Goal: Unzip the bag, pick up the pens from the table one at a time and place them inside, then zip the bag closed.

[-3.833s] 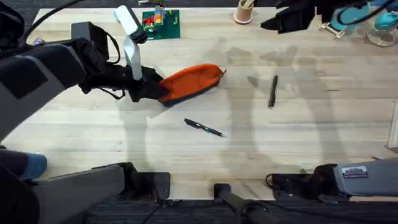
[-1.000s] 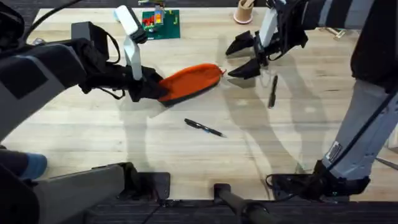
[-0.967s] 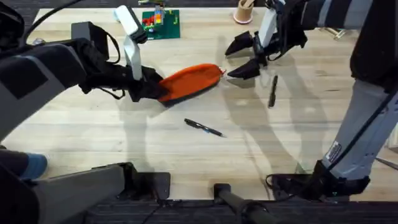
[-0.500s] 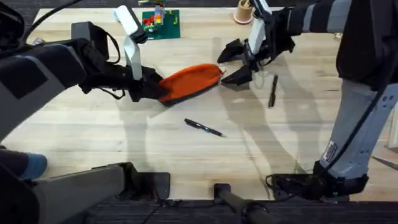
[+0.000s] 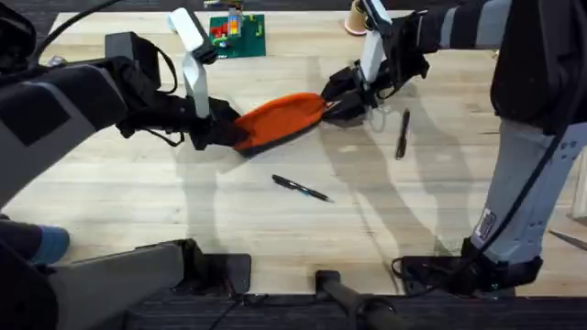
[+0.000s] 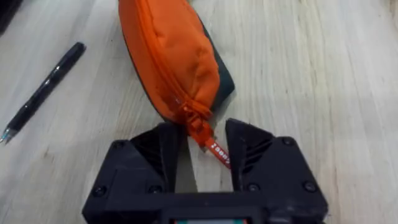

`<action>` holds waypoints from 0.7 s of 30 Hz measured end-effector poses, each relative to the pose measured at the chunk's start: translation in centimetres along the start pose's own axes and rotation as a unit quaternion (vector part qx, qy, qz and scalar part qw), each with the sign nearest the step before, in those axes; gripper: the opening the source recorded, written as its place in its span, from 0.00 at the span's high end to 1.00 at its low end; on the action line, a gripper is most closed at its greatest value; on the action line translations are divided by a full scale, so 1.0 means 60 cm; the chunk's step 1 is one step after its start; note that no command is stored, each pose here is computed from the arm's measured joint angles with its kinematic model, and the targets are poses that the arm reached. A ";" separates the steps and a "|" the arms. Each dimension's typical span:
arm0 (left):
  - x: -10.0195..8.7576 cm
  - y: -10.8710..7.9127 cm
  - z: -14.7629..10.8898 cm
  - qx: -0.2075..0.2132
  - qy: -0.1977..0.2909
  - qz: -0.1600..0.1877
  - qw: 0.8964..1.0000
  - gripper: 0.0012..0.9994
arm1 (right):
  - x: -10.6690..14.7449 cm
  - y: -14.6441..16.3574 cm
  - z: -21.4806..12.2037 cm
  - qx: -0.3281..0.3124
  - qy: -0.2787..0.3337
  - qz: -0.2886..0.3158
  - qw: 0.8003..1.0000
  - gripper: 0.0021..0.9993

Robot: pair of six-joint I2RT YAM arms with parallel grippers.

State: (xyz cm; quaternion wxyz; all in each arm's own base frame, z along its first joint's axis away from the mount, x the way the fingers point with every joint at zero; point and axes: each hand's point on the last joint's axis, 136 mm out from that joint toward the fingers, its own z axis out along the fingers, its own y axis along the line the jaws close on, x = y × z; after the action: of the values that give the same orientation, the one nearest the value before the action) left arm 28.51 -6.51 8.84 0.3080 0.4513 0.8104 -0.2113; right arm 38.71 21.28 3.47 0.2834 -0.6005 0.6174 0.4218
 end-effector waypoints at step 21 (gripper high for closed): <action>0.001 0.000 0.000 -0.001 0.001 0.000 1.000 0.96 | 0.014 0.011 -0.021 -0.004 0.003 0.043 0.999 0.97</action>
State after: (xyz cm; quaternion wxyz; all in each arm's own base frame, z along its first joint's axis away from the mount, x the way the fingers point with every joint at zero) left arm 28.51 -6.48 8.82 0.3074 0.4515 0.8108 -0.2103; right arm 38.19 19.74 3.47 0.2610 -0.5760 0.6415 0.4342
